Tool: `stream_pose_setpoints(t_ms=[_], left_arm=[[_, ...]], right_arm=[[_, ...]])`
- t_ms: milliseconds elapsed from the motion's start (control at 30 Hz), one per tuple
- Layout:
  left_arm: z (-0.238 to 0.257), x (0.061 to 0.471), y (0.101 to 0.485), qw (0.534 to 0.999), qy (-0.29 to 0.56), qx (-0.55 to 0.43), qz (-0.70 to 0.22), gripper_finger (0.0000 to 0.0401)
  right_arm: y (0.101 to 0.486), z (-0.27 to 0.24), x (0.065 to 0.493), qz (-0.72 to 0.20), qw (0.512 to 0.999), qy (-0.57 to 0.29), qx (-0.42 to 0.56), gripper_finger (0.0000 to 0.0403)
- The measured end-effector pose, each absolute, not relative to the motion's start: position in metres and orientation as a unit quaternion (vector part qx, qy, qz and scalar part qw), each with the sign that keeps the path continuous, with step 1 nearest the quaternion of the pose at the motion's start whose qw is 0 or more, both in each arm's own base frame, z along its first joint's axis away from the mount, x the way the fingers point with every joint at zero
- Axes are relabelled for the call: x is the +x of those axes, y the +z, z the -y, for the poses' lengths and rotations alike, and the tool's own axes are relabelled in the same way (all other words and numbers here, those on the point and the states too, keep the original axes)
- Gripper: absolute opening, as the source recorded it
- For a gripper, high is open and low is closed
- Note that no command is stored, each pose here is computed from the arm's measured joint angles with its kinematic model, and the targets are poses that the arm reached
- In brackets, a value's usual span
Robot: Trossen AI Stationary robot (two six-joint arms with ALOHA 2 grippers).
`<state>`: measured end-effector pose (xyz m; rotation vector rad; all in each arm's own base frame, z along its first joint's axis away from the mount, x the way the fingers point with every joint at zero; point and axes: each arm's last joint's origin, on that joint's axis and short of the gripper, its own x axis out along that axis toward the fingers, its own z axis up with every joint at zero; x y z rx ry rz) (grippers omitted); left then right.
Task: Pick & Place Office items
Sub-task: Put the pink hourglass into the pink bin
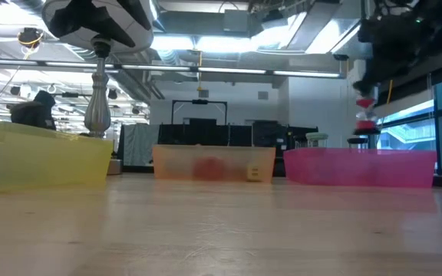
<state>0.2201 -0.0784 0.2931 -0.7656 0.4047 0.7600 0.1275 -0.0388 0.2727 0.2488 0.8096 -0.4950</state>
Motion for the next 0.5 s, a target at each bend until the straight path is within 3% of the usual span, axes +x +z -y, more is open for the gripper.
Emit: stream_pose_setpoints(t_ms=[167,500], left_arm=[[0.077,0.22,0.294,0.851,0.372,-0.325,-0.177,0.0178],[0.058,0.224,0.295,0.86,0.411,-0.25,-0.168,0.0178]], right_arm=[[0.271,0.042,0.113,-0.393,0.849,-0.317,0.155,0.023],[0.267,0.05,0.1,-0.321,0.756,-0.512,0.253,0.0218]])
